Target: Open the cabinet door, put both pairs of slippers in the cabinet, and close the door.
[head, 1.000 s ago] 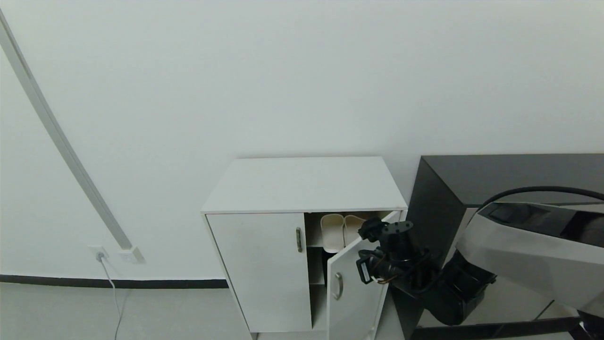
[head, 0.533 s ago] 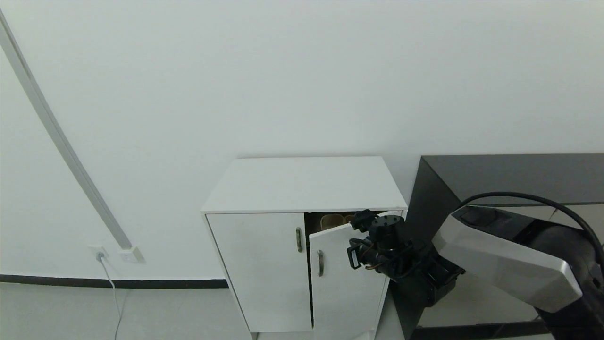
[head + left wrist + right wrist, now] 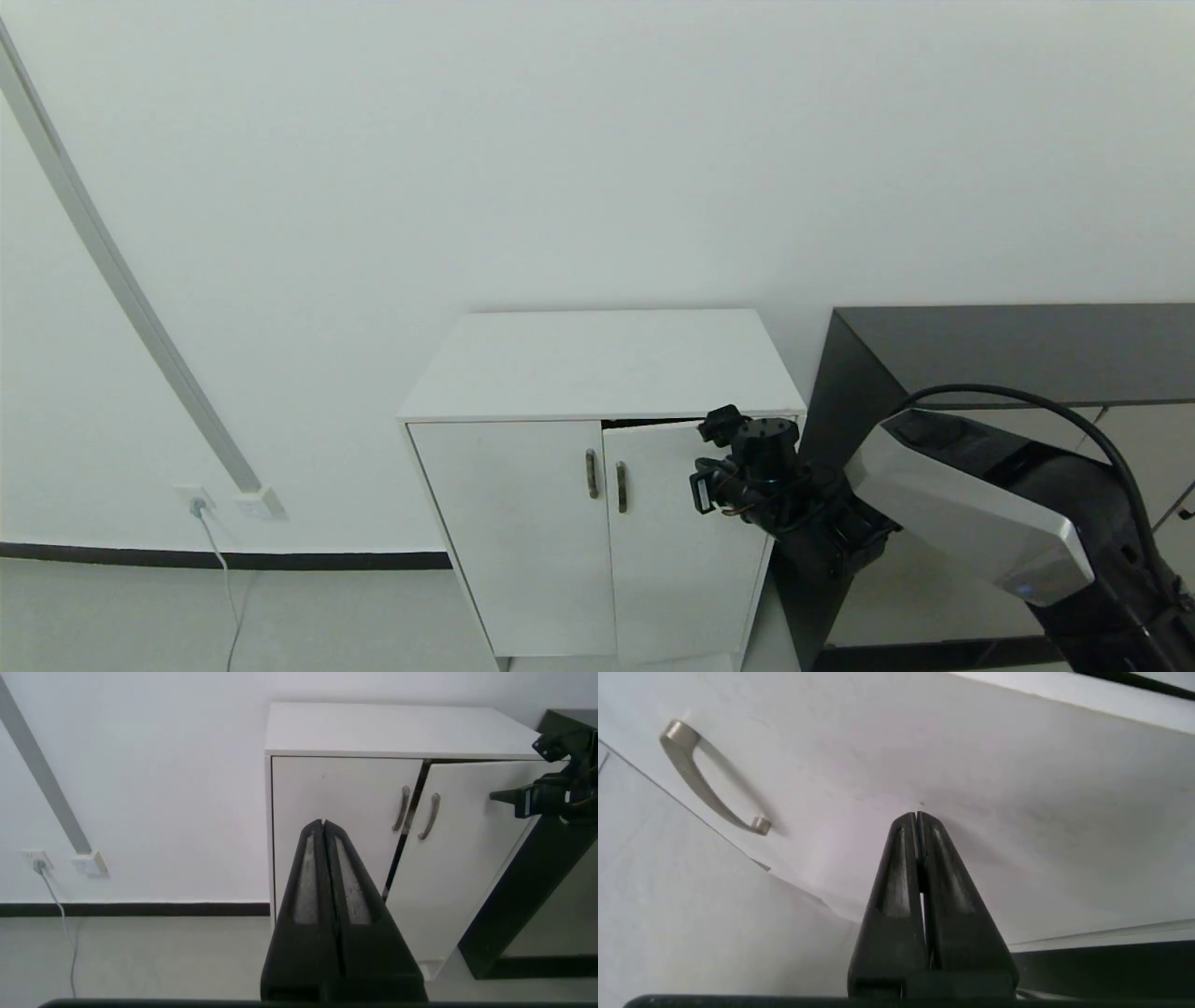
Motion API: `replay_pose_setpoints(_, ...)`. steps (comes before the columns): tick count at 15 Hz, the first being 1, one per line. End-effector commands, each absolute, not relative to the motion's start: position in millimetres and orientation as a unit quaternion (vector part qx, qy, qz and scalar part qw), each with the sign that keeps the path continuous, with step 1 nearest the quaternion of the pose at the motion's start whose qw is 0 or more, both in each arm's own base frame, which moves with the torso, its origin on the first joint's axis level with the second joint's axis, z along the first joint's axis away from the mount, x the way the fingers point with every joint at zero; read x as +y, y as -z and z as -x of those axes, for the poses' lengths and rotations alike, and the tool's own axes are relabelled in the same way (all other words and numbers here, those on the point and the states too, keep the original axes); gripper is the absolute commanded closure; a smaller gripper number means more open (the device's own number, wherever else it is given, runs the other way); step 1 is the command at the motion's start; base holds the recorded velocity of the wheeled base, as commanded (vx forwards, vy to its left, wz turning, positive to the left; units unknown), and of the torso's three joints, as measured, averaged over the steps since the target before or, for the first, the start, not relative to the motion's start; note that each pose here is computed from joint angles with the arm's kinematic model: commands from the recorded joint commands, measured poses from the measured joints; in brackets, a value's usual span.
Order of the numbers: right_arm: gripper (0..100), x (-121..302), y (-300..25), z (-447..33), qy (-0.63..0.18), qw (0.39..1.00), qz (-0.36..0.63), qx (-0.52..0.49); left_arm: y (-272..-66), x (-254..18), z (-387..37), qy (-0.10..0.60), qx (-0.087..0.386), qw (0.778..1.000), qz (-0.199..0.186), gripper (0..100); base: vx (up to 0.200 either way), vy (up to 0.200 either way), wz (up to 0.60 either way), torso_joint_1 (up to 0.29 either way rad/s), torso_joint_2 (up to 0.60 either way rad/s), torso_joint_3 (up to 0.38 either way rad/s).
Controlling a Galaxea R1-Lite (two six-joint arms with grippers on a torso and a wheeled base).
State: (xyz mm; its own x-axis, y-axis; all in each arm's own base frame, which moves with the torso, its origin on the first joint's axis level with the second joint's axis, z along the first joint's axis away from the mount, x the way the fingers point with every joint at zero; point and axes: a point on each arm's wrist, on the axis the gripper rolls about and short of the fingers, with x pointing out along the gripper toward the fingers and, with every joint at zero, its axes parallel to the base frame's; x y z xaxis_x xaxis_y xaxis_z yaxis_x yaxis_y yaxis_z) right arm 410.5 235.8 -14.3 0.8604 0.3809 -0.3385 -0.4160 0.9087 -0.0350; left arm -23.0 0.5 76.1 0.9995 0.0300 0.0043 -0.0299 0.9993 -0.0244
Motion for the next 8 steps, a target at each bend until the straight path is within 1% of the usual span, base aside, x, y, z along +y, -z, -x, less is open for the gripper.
replay_pose_setpoints(1,100,234,16,-415,-0.203,0.964,0.052,0.162,-76,1,23,-0.015,-0.002,1.000,0.012,100,0.000,0.000,0.00,0.000,0.00,0.000)
replay_pose_setpoints(8,100,230,16,-427,-0.194,0.968,0.047,0.153,-76,1,23,-0.015,-0.002,1.000,0.012,100,0.000,0.000,0.00,0.000,0.00,0.000)
